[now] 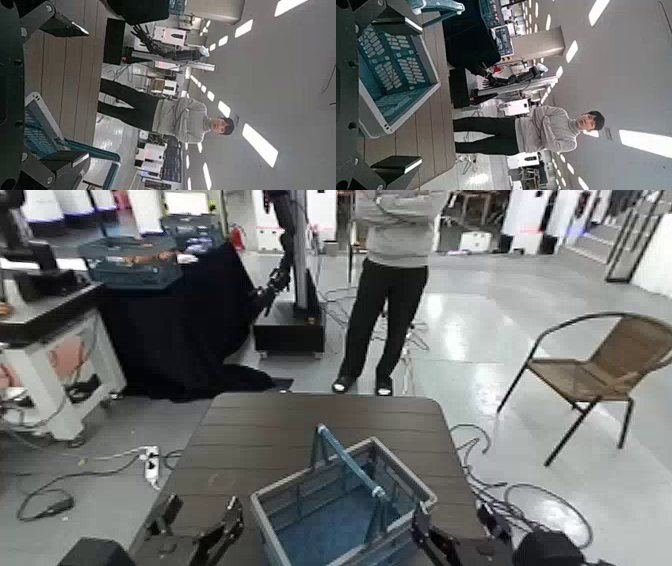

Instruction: Place the crate on the table.

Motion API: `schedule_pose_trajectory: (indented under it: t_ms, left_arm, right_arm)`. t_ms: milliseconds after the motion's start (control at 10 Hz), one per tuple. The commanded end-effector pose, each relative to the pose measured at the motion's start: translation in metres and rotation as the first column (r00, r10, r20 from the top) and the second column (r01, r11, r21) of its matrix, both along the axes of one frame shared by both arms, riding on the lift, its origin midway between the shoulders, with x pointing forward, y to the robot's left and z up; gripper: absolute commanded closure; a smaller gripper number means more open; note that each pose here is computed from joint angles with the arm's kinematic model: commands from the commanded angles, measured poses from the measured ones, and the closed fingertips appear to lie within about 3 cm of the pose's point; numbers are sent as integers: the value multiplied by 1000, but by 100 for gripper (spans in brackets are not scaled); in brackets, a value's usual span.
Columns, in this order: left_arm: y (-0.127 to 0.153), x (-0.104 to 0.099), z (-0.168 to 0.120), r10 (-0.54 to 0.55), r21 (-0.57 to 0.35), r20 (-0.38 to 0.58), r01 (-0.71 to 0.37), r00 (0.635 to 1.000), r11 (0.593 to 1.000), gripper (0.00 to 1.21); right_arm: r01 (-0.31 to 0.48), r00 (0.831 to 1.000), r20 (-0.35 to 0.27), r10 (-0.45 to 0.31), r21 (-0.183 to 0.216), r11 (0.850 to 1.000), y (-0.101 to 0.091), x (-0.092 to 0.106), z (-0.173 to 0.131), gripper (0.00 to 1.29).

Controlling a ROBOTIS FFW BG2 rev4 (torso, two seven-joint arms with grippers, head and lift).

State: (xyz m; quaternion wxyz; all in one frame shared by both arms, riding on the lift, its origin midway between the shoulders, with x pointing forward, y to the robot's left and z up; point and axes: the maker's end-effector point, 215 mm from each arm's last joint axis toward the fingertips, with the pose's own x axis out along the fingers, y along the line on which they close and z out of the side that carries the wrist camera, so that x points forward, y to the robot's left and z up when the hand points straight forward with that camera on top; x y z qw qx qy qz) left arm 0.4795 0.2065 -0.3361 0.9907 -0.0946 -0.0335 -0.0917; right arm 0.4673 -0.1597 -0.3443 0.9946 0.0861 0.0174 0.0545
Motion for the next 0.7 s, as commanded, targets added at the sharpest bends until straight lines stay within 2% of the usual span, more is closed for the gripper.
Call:
schedule_pose_trajectory:
  t_ms: [100, 700]
  left_arm:
    - [0, -1, 2, 1, 12, 10, -1, 1000, 1000, 21]
    - [-2, -1, 5, 6, 24, 22, -6, 1000, 1000, 21]
  right_arm:
    - [1, 1000, 0, -1, -2, 1000, -1, 0, 0, 15]
    - [2, 1000, -1, -2, 0, 1000, -1, -1, 0, 15]
